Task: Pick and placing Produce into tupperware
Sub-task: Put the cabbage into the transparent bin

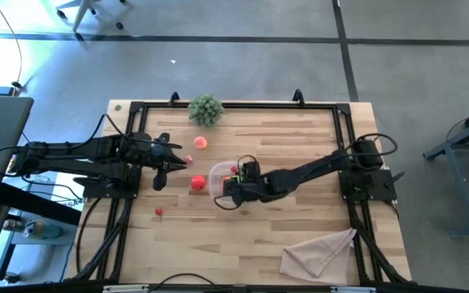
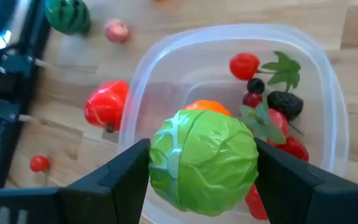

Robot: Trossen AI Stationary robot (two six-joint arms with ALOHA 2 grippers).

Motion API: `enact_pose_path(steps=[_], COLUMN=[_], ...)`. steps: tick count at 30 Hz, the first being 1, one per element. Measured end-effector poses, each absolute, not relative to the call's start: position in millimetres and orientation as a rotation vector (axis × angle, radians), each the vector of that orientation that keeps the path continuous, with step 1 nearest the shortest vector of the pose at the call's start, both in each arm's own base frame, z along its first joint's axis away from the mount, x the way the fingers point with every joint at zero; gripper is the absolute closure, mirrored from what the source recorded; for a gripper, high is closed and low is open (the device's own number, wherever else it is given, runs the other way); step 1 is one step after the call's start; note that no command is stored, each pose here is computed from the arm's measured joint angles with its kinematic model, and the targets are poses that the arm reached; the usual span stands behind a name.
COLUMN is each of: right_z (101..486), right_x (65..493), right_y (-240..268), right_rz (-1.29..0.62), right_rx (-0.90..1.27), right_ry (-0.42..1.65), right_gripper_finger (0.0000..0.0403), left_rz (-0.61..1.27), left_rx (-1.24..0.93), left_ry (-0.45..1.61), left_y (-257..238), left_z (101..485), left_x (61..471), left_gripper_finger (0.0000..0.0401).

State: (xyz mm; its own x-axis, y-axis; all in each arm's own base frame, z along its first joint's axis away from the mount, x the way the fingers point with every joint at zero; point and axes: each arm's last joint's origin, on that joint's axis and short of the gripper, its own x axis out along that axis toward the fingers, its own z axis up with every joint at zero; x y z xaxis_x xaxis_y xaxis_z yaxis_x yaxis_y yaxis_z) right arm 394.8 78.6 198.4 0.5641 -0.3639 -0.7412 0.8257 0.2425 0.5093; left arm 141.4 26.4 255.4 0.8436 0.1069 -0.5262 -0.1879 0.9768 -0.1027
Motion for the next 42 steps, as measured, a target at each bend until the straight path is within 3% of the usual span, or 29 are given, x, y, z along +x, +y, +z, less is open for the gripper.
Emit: enact_pose_path(steps=[42], right_z=[173.7], right_x=[392.6], right_y=[78.1], right_rz=[-0.86], right_rx=[1.002], right_ry=[0.769], right_gripper_finger=[0.0166], left_rz=[0.156], left_rx=[-0.152], left_ry=[0.546], left_y=[26.3], left_z=[255.4], left_x=[141.4], left_gripper_finger=[0.035])
